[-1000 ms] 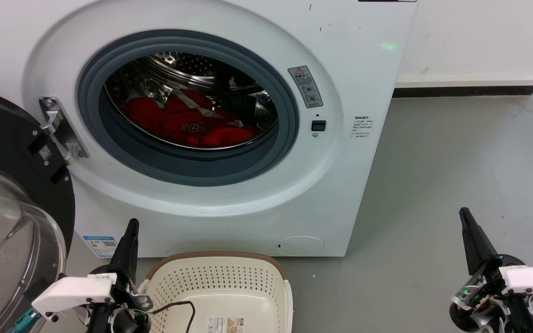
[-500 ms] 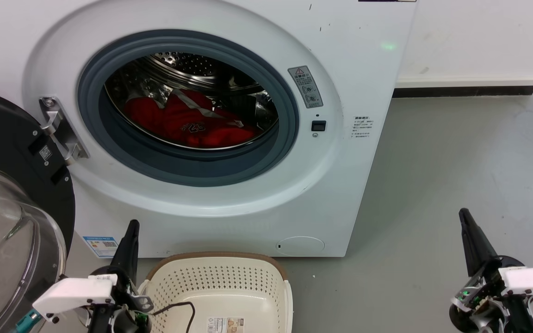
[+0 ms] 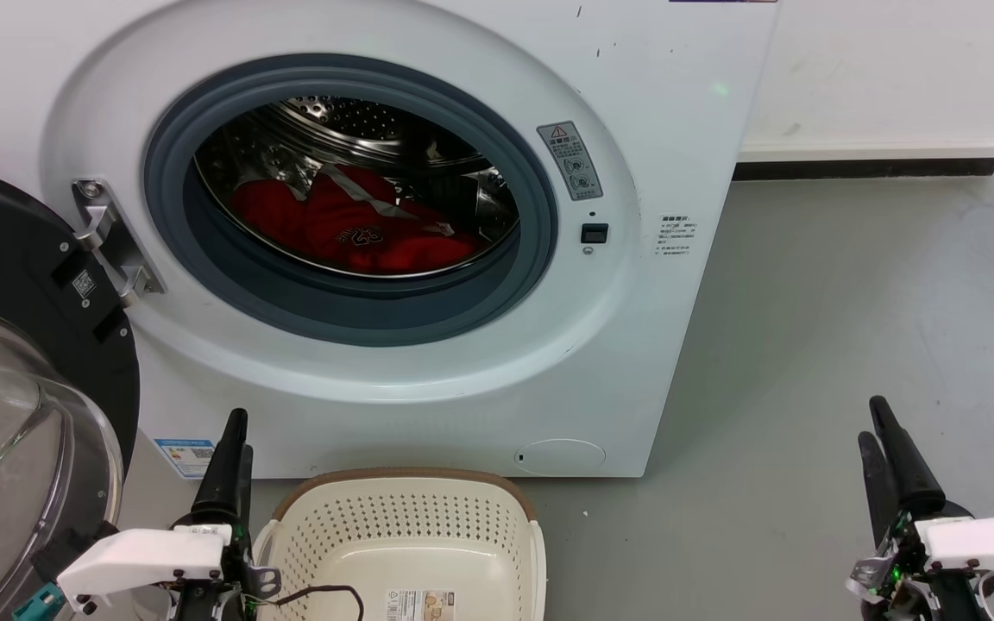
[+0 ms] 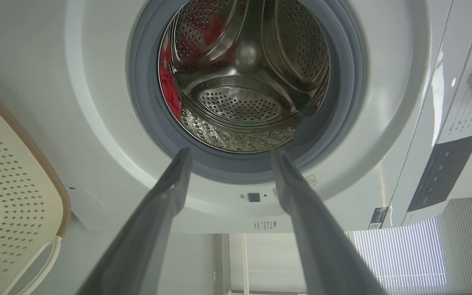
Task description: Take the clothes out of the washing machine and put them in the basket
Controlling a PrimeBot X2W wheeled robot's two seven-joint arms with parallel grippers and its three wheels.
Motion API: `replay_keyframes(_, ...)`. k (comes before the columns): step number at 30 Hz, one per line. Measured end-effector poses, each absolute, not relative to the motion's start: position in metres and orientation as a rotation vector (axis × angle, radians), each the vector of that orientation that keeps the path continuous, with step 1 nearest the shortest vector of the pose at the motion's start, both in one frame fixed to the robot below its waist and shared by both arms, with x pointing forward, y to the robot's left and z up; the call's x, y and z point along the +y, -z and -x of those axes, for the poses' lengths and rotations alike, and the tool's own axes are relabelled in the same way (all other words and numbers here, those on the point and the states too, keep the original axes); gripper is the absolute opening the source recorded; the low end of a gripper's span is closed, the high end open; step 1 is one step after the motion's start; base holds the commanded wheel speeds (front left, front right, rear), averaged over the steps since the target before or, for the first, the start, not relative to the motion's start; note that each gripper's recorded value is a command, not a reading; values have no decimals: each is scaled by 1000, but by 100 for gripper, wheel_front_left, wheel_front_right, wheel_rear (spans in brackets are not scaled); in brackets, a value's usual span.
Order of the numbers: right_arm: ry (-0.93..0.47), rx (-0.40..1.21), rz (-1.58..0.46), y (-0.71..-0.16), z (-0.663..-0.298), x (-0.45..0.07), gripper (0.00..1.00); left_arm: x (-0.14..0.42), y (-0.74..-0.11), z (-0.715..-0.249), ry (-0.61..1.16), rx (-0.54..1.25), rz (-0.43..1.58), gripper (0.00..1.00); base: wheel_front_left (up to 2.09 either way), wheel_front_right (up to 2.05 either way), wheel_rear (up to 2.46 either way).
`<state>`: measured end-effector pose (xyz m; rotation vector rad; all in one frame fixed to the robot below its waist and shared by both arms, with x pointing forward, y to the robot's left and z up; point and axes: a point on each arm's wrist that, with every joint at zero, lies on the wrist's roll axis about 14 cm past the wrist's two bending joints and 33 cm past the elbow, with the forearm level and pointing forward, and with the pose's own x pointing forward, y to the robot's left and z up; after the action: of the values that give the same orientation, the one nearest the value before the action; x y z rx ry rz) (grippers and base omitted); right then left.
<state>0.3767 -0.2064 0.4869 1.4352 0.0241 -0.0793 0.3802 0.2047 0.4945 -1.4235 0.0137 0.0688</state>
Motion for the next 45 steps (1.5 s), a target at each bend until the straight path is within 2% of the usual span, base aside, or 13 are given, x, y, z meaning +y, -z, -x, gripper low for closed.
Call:
replay_keyframes(22,-12,-40,-898,-519,-377,-192,100,195,-507,-382,-79,12,981,100,0,0,0)
replay_keyframes(45,-40,-102,-534,-533,-371,-186,100,187,-519,-378,-76,-34,605,100,0,0,0)
